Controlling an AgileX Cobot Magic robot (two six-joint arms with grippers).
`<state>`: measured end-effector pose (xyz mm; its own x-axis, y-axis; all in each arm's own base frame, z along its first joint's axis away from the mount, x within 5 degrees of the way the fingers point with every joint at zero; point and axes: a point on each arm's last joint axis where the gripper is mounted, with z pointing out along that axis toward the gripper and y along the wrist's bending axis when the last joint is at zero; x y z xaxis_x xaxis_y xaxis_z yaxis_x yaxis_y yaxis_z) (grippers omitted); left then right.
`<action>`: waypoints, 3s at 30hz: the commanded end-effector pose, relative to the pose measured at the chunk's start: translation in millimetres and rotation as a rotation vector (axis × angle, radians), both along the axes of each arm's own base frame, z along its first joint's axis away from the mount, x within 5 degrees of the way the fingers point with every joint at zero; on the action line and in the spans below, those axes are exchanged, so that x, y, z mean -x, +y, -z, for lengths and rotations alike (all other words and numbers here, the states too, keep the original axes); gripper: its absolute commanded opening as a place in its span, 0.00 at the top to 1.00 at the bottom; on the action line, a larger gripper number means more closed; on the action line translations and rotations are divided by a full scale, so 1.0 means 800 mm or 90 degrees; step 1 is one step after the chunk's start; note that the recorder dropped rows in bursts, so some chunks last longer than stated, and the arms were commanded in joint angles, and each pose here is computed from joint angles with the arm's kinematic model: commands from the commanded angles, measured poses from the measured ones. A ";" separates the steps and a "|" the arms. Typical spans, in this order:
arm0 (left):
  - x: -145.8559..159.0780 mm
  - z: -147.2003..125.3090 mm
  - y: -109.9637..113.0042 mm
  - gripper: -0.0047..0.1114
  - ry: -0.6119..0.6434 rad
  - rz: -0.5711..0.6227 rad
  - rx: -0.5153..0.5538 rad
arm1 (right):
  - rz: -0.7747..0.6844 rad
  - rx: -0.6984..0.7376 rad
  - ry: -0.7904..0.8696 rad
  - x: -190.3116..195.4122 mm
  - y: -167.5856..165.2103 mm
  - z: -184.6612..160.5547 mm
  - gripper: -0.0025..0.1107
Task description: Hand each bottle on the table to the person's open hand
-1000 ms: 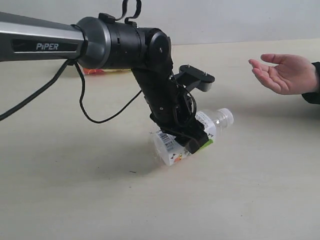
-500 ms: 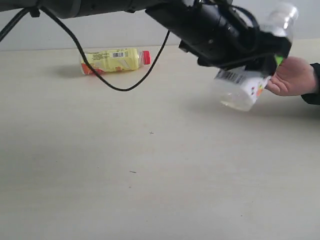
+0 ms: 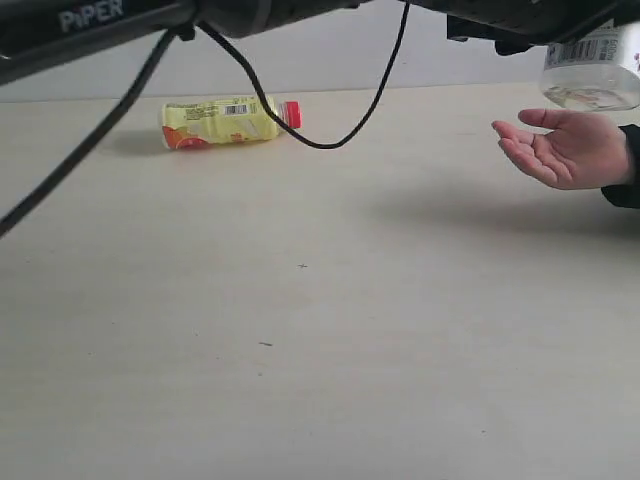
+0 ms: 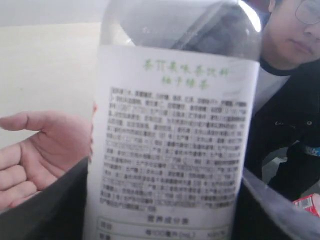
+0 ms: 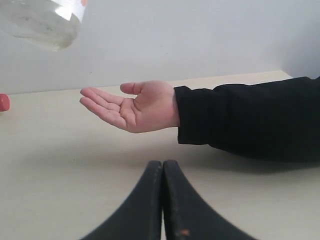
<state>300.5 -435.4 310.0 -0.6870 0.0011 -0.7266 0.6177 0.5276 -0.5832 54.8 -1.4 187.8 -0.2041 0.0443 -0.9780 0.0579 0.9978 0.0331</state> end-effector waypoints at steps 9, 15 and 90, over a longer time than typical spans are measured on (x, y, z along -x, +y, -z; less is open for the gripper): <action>-0.055 0.051 -0.022 0.96 0.130 -0.067 0.064 | -0.001 0.002 -0.005 0.000 0.000 0.001 0.98; -0.067 0.094 -0.028 0.96 0.175 -0.092 0.061 | -0.001 0.002 -0.005 0.000 0.000 0.001 0.98; -0.078 0.179 -0.036 0.29 0.300 -0.120 0.067 | -0.001 0.002 -0.005 0.000 0.000 0.001 0.98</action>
